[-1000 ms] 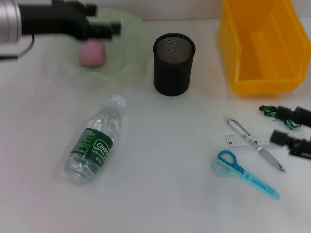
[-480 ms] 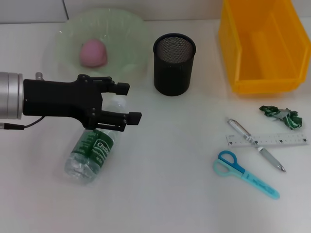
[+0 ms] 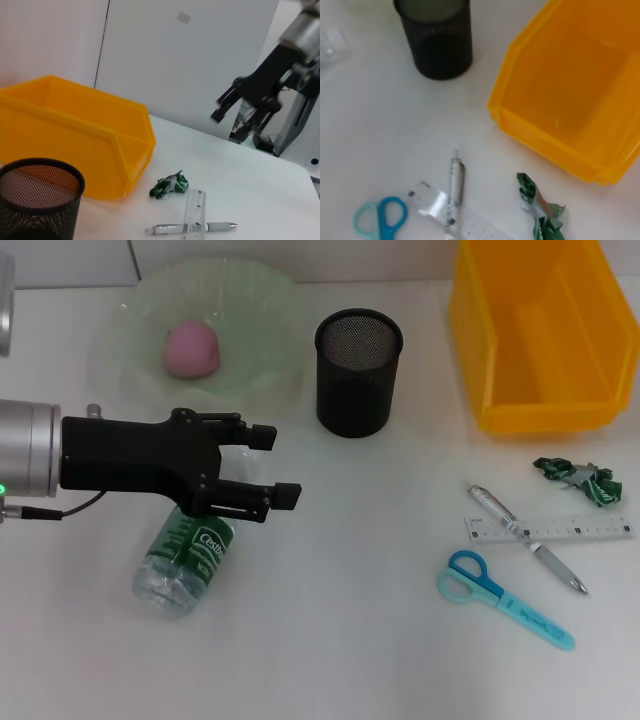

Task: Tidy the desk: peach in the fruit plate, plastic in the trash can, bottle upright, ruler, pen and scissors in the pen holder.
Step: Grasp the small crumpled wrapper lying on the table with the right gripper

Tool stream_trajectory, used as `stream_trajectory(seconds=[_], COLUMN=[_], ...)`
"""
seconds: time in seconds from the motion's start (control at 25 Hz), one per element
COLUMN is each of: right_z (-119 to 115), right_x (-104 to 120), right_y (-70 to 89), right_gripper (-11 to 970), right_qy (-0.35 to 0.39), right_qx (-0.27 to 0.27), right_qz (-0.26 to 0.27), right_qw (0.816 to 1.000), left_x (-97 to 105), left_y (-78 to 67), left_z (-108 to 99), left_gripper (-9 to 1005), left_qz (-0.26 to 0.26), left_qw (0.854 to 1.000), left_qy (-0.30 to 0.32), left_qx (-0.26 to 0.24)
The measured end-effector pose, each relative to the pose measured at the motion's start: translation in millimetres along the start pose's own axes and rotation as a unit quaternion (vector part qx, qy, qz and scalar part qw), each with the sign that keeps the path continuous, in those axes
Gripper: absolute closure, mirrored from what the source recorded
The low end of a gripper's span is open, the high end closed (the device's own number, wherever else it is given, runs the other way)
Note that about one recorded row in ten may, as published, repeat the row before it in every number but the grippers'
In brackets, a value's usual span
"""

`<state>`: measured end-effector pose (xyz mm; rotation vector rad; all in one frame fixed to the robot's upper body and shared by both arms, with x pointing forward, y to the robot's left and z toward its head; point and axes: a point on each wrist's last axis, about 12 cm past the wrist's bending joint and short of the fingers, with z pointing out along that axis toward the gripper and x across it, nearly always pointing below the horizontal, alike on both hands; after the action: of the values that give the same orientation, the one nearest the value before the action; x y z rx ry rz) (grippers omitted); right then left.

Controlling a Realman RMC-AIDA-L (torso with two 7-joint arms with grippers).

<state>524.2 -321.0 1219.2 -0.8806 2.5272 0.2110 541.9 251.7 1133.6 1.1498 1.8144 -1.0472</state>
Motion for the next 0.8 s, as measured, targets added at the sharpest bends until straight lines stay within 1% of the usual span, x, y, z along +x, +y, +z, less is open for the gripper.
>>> stream_trajectory(seconds=[0.12,0.16,0.2,0.32,0.36,0.4,0.44,0.56,0.6,0.72,0.76,0.8], right_z=[26.1,42.6,42.6,64.9,77.4,82.2,82.2,101.6,101.6,114.6,120.4,120.4], right_x=[-0.3,-3.0,-3.0,-9.0,-13.2,-15.0,-15.0,-22.3,-22.3,-26.0,-26.9,-26.9], right_y=[-9.0,-11.9,-11.9,-11.4,-10.0,-9.3,-9.3,-4.0,-4.0,0.5,2.2,2.2], right_gripper=[144,144,144,144,144,144,145,150,154,168,207,247], right_qy=[0.019,0.028,0.028,0.032,0.03,0.03,0.03,0.032,0.032,0.039,0.043,0.043], right_qx=[0.006,0.013,0.013,0.018,0.021,0.023,0.023,0.021,0.021,0.015,0.011,0.011], right_qz=[-0.01,-0.021,-0.021,-0.04,-0.051,-0.056,-0.056,-0.075,-0.075,-0.087,-0.09,-0.09], right_qw=[1.0,0.999,0.999,0.999,0.998,0.998,0.998,0.996,0.996,0.995,0.995,0.995], left_x=[1.4,1.5,1.5,2.9,3.8,6.2,6.3,8.3,8.5,9.0,10.0,10.4], left_y=[-0.1,-0.2,-0.2,-0.6,-0.7,-0.7,-0.7,-0.2,-0.1,0.2,0.2,0.3], left_z=[0.5,0.6,0.6,1.6,2.1,3.4,3.5,4.3,4.2,4.2,4.2,4.2], left_gripper=[156,156,156,157,157,157,157,157,157,157,157,157], left_qz=[-0.003,-0.003,-0.003,-0.007,-0.009,-0.013,-0.014,-0.017,-0.017,-0.018,-0.02,-0.021], left_qw=[1.0,1.0,1.0,1.0,1.0,1.0,1.0,1.0,1.0,1.0,1.0,1.0], left_qy=[0.0,0.0,0.0,-0.001,-0.001,-0.001,-0.001,-0.002,-0.001,-0.001,-0.001,-0.001], left_qx=[0.001,0.002,0.002,0.004,0.005,0.007,0.007,0.006,0.006,0.005,0.005,0.004])
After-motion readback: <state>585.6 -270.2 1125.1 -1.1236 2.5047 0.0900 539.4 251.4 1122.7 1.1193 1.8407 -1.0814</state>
